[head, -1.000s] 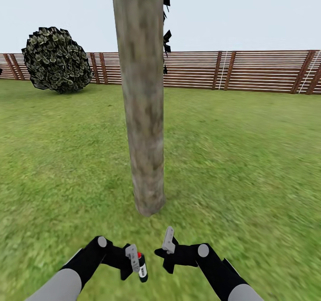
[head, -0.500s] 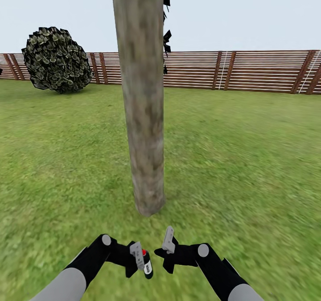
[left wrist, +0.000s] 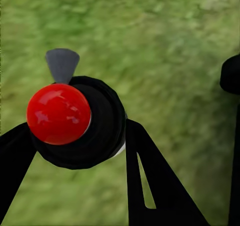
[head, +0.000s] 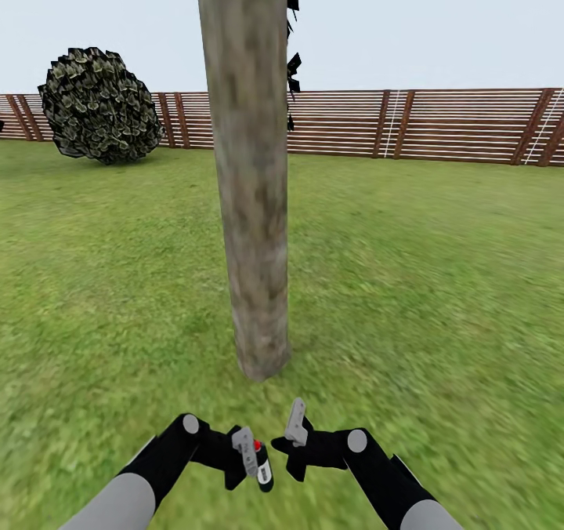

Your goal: In the garden, pick up the pesticide atomizer on the floor and spray pesticide onto both trees until each tree trunk is fully covered.

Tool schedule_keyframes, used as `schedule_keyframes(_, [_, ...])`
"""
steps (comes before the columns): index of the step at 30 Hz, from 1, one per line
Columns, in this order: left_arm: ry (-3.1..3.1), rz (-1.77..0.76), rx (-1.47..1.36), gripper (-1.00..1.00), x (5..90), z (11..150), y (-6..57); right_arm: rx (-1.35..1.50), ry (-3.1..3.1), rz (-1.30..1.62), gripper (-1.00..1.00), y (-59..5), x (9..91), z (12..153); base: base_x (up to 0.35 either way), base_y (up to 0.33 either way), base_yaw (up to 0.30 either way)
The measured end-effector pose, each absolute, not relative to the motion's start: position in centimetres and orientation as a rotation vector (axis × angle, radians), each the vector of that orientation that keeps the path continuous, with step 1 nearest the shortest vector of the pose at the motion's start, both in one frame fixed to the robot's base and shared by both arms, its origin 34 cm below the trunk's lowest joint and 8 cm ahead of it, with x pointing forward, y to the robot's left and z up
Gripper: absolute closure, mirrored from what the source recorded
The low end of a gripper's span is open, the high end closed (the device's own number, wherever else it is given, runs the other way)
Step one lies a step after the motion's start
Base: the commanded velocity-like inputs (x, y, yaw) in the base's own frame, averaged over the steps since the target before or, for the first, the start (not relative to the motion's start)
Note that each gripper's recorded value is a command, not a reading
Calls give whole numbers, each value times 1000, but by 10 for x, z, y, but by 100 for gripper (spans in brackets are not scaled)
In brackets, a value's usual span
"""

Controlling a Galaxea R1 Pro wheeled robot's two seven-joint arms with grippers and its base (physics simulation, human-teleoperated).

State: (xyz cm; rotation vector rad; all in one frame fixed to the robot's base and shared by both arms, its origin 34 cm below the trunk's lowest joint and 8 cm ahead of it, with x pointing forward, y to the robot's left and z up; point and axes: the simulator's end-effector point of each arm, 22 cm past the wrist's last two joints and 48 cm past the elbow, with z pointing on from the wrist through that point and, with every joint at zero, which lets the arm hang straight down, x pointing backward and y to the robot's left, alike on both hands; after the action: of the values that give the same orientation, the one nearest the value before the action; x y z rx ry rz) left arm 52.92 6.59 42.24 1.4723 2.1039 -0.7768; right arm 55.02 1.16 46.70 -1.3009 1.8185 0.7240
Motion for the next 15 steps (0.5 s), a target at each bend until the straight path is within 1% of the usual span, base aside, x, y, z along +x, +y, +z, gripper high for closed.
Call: schedule_keyframes(15, [2099,-773,1467,100,530,422,62,-1298,1809,737,100,20,549,470,0,0,0])
